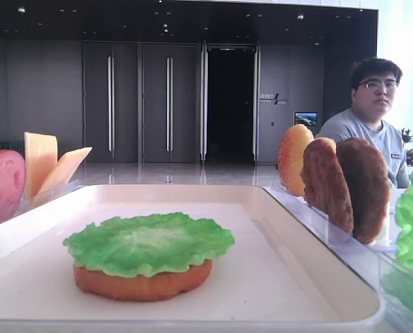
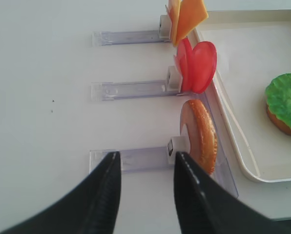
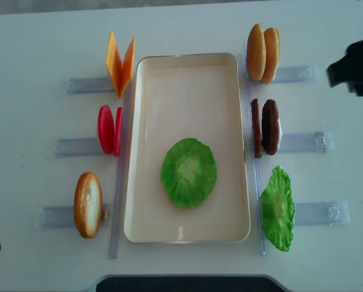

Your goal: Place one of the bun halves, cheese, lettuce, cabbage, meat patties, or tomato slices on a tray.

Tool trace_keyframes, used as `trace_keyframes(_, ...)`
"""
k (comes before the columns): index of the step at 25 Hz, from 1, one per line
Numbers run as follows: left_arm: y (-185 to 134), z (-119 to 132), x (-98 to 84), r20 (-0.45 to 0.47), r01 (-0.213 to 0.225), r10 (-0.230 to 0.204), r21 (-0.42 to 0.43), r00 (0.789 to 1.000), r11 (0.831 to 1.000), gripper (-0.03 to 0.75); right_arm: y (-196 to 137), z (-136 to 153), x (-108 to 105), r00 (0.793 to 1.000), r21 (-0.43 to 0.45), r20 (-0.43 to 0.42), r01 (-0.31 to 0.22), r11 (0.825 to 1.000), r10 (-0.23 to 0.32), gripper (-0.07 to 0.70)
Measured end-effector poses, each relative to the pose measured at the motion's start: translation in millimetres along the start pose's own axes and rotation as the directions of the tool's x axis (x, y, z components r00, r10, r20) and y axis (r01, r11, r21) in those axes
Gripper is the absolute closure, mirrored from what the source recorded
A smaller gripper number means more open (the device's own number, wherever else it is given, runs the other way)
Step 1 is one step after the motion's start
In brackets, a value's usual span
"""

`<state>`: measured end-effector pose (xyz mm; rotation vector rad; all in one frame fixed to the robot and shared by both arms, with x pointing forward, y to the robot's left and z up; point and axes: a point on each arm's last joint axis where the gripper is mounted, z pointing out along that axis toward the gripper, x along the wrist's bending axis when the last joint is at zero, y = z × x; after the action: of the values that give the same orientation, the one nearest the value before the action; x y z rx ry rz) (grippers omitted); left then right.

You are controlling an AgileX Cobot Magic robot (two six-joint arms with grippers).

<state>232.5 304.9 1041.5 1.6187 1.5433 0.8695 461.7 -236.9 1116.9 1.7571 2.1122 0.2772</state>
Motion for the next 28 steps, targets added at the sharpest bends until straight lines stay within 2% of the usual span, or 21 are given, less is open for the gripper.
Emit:
trace_keyframes(2,0.0,0.0,0.0,0.000,0.000,0.000,0.000,1.000,1.000,0.433,-11.0,-20.9,-26.6,0.994,-0.068,0.026,-0.101,0.993,0.103,0.220)
trace_keyframes(3,0.0,0.0,0.0,0.000,0.000,0.000,0.000,1.000,1.000,0.433,-17.9,-31.8,-38.0,0.988,-0.106,0.037,-0.147,0.983,0.152,0.220)
trace_keyframes(6,0.0,0.0,0.0,0.000,0.000,0.000,0.000,1.000,1.000,0.433,-40.9,-62.3,-59.5,0.965,-0.213,0.059,-0.238,0.948,0.255,0.220)
trace_keyframes(9,0.0,0.0,0.0,0.000,0.000,0.000,0.000,1.000,1.000,0.433,-65.0,-90.6,-66.0,0.953,-0.318,0.054,-0.266,0.910,0.297,0.220)
trace_keyframes(10,0.0,0.0,0.0,0.000,0.000,0.000,0.000,1.000,1.000,0.433,-79.4,-105.7,-66.7,0.950,-0.378,0.043,-0.272,0.885,0.310,0.221)
trace_keyframes(13,0.0,0.0,0.0,0.000,0.000,0.000,0.000,1.000,1.000,0.433,-103.4,-126.8,-66.7,0.946,-0.465,0.025,-0.276,0.841,0.324,0.222)
trace_keyframes(15,0.0,0.0,0.0,0.000,0.000,0.000,0.000,1.000,1.000,0.433,-117.9,-133.0,-65.2,0.947,-0.499,0.014,-0.273,0.823,0.322,0.223)
trace_keyframes(17,0.0,0.0,0.0,0.000,0.000,0.000,0.000,1.000,1.000,0.433,-133.4,-132.3,-62.7,0.954,-0.515,0.017,-0.249,0.820,0.300,0.223)
trace_keyframes(21,0.0,0.0,0.1,-0.001,0.000,0.000,0.000,1.000,1.000,0.433,-166.0,-106.0,-51.5,0.973,-0.484,0.011,-0.196,0.853,0.230,0.223)
trace_keyframes(24,0.0,0.0,0.1,-0.001,0.000,0.000,0.000,1.000,1.000,0.433,-190.8,-77.8,-41.7,0.979,-0.449,-0.012,-0.186,0.874,0.202,0.223)
trace_keyframes(26,0.0,0.0,0.1,-0.001,0.000,0.000,0.000,1.000,1.000,0.433,-207.8,-58.8,-35.3,0.981,-0.430,-0.030,-0.184,0.884,0.190,0.223)
trace_keyframes(28,0.0,0.0,0.1,-0.001,0.000,0.000,0.000,1.000,1.000,0.433,-220.7,-43.0,-29.3,0.984,-0.429,-0.050,-0.174,0.886,0.169,0.223)
